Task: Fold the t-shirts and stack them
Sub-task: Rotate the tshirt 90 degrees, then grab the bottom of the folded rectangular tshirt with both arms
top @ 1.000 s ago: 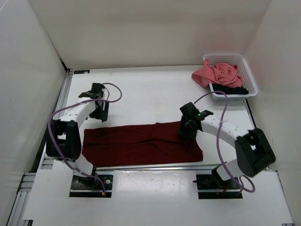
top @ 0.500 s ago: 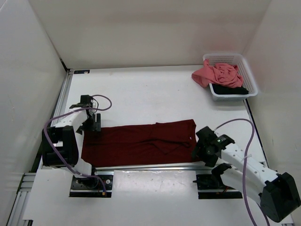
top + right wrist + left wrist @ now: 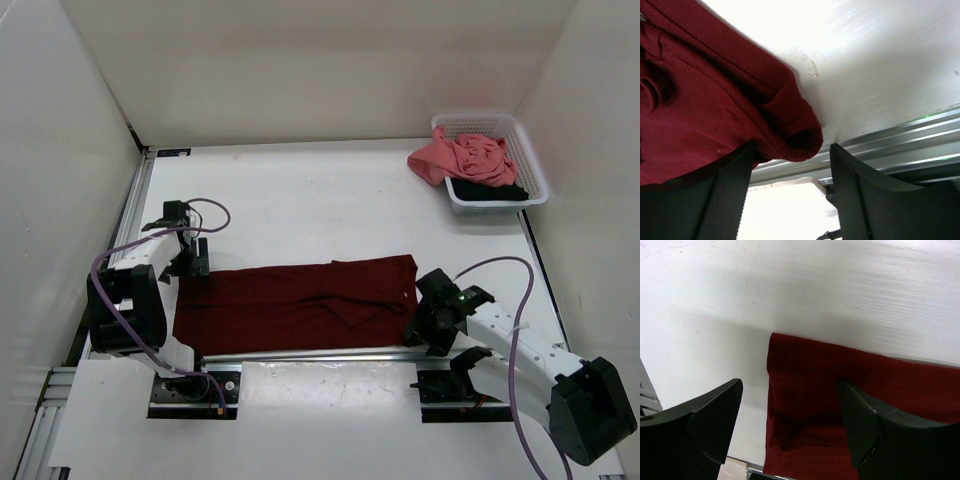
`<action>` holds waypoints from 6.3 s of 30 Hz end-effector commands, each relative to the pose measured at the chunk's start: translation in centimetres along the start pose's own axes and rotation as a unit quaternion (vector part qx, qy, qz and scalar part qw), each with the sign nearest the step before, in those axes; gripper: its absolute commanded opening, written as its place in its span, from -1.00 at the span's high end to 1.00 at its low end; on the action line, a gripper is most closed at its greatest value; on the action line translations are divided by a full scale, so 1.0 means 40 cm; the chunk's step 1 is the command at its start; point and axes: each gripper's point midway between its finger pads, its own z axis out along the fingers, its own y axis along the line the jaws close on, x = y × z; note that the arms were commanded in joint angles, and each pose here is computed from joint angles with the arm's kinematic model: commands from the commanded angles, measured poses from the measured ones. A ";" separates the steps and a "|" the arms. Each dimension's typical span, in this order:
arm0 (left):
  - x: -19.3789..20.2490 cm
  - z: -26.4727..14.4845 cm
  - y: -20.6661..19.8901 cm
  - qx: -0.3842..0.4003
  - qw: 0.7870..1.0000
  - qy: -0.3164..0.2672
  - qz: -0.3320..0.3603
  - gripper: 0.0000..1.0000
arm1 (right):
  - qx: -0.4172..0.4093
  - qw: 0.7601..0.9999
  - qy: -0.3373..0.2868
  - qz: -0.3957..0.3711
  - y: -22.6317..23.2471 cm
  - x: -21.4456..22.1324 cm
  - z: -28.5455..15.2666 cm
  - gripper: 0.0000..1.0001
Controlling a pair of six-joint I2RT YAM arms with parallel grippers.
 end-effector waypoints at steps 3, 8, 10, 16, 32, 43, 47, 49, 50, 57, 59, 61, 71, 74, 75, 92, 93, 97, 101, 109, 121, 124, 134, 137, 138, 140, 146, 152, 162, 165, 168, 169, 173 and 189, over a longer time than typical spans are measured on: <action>-0.024 -0.024 0.010 0.001 0.999 -0.031 -0.012 -0.75 | -0.029 0.997 -0.070 -0.022 0.073 -0.094 -0.060 -0.26; -0.024 -0.024 0.006 0.005 0.999 -0.031 -0.012 -0.75 | 0.010 0.995 -0.091 -0.034 0.047 -0.119 -0.081 -0.37; -0.024 -0.024 0.006 0.005 0.999 -0.031 -0.012 -0.75 | 0.006 0.994 -0.099 -0.042 0.062 -0.133 -0.071 -0.41; -0.017 -0.024 0.013 0.004 0.999 -0.030 -0.016 -0.75 | 0.037 0.997 -0.063 -0.038 0.026 -0.100 -0.017 -0.43; -0.050 -0.054 0.039 -0.009 0.998 -0.048 -0.027 -0.80 | 0.038 0.998 -0.031 -0.043 0.080 -0.175 0.047 0.92; -0.050 -0.085 0.052 0.007 0.998 -0.038 -0.041 -0.83 | 0.039 0.989 -0.064 -0.126 0.465 -0.598 0.115 1.00; -0.022 -0.070 0.043 0.013 0.999 -0.019 -0.037 -0.83 | 0.021 0.983 -0.124 -0.137 0.630 -0.787 0.103 0.96; -0.015 -0.056 0.017 0.022 1.000 -0.005 -0.021 -0.83 | -0.023 0.975 -0.169 -0.139 0.734 -0.873 0.081 0.75; -0.010 -0.058 0.010 0.023 1.000 -0.002 -0.016 -0.83 | -0.043 0.972 -0.185 -0.138 0.764 -0.894 0.073 0.28; 0.000 -0.060 -0.076 0.069 0.997 0.009 0.025 -0.85 | -0.142 0.931 -0.290 -0.172 0.858 -0.956 -0.152 -0.68; 0.000 -0.060 -0.080 0.074 0.997 0.009 0.025 -0.85 | -0.142 0.929 -0.288 -0.182 0.828 -0.904 -0.224 -0.69; 0.000 -0.059 -0.075 0.068 0.997 0.009 0.026 -0.85 | -0.147 0.932 -0.276 -0.183 0.808 -0.826 -0.253 -0.69; 0.053 -0.120 0.008 0.042 0.998 -0.032 -0.024 -0.85 | -0.225 0.962 -0.014 -0.152 0.703 0.004 -0.078 -0.50; 0.066 -0.137 0.003 0.055 0.997 -0.050 -0.031 -0.85 | -0.240 0.960 0.026 -0.144 0.732 0.148 -0.063 -0.23; 0.070 -0.139 -0.001 0.059 0.996 -0.053 -0.031 -0.85 | -0.239 0.961 0.038 -0.130 0.738 0.179 -0.059 -0.14; 0.050 -0.204 0.026 0.044 0.992 -0.110 -0.041 -0.90 | -0.196 0.975 0.092 -0.054 0.836 0.452 0.049 -0.09; 0.050 -0.204 0.026 0.044 0.992 -0.110 -0.041 -0.90 | -0.193 0.976 0.086 -0.048 0.821 0.443 0.048 -0.09; 0.048 -0.210 0.023 0.049 0.992 -0.111 -0.041 -0.90 | -0.164 0.982 0.073 -0.053 0.723 0.424 0.058 -0.09; 0.050 -0.201 0.011 0.061 0.992 -0.101 -0.038 -0.90 | -0.155 0.982 0.085 -0.061 0.732 0.442 0.081 0.26; 0.033 -0.202 0.007 0.066 0.992 -0.104 -0.038 -0.90 | -0.175 0.977 0.096 -0.068 0.801 0.466 0.077 0.17; 0.038 -0.205 0.013 0.060 0.992 -0.108 -0.039 -0.90 | -0.128 0.982 0.128 -0.048 0.718 0.475 0.120 0.99; 0.029 -0.212 0.014 0.060 0.991 -0.113 -0.040 -0.90 | -0.121 0.987 0.102 -0.030 0.654 0.394 0.112 0.99; 0.002 -0.311 -0.187 0.100 0.965 -0.202 0.133 -0.85 | -0.121 0.985 0.080 -0.094 0.410 0.184 0.063 0.99; 0.056 -0.350 -0.306 0.128 0.931 -0.247 0.235 -0.85 | -0.122 0.983 0.094 -0.095 0.369 0.166 0.063 0.99; 0.068 -0.357 -0.324 0.126 0.923 -0.260 0.257 -0.85 | -0.131 0.980 0.098 -0.112 0.370 0.170 0.054 0.99; 0.141 -0.363 -0.381 0.152 0.895 -0.267 0.324 -0.85 | -0.133 0.976 0.119 -0.126 0.357 0.190 0.050 0.99; 0.360 -0.319 -0.438 0.222 0.804 -0.280 0.475 -0.85 | -0.156 0.963 0.164 -0.144 0.309 0.244 0.051 0.99; 0.440 -0.299 -0.458 0.289 0.762 -0.293 0.500 -0.85 | -0.202 0.957 0.153 -0.138 0.306 0.198 0.025 0.96; 0.469 -0.275 -0.497 0.357 0.753 -0.292 0.469 -0.82 | -0.212 0.954 0.144 -0.156 0.327 0.184 0.010 0.91; 0.453 -0.297 -0.504 0.374 0.757 -0.291 0.449 -0.63 | -0.211 0.953 0.149 -0.156 0.325 0.184 0.013 0.91; 0.409 -0.325 -0.500 0.326 0.793 -0.237 0.457 -0.50 | -0.212 0.953 0.148 -0.161 0.324 0.183 0.013 0.91; 0.374 -0.351 -0.513 0.317 0.809 -0.212 0.447 -0.47 | -0.214 0.953 0.142 -0.161 0.332 0.178 0.011 0.91; 0.363 -0.398 -0.531 0.380 0.813 -0.155 0.412 -0.47 | -0.210 0.954 0.144 -0.160 0.329 0.179 0.016 0.91; 0.416 -0.229 -0.472 0.349 0.810 -0.252 0.398 -0.50 | -0.197 0.956 0.152 -0.154 0.327 0.178 0.034 0.91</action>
